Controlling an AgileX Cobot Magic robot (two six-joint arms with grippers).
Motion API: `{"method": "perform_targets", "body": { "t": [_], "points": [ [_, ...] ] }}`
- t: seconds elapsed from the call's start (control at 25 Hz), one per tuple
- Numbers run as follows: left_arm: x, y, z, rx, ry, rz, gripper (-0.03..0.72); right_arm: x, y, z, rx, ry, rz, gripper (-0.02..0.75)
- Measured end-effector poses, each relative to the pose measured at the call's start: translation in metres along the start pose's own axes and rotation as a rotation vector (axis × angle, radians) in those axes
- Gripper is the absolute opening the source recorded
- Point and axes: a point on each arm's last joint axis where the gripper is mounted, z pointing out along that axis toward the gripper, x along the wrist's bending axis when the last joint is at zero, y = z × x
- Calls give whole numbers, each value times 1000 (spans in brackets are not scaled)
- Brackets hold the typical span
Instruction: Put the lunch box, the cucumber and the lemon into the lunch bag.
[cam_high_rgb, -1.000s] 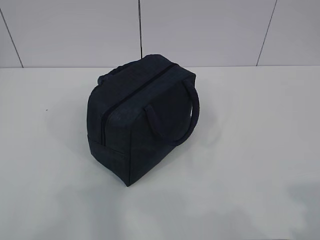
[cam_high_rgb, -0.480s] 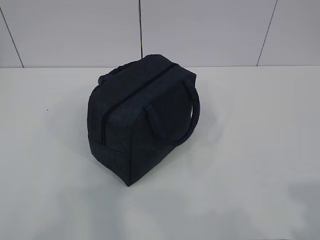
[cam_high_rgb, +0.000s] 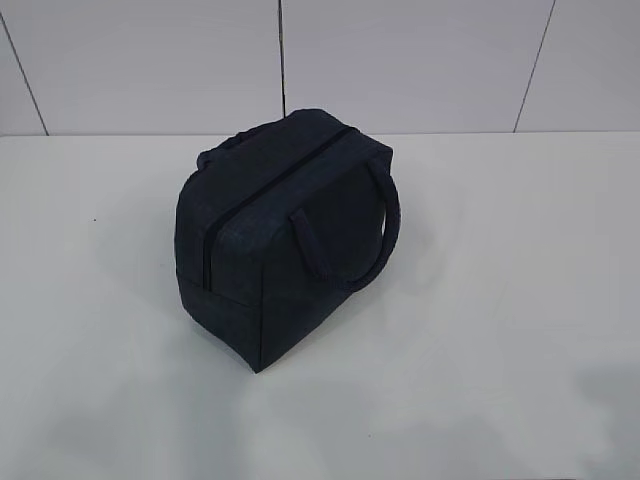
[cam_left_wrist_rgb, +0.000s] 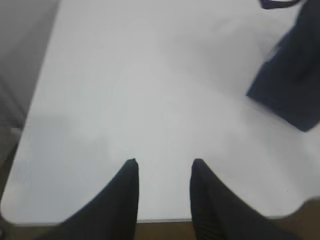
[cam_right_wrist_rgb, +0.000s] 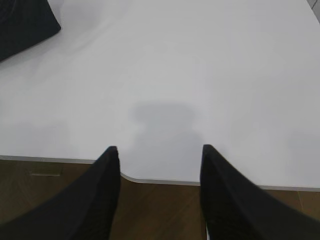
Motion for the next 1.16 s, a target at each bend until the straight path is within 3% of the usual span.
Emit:
{"method": "perform_targets", "body": {
  "t": [0.16,0.28,1.16],
  "points": [
    [-1,-2,-3,-18,172,-94,245,0,0,0,0,0,0,389],
    [-2,-2,-3,-25,231,-127,244,0,0,0,0,0,0,389],
    [-2,-2,-3,-25,241,-134,242,0,0,0,0,0,2,389]
  ]
}}
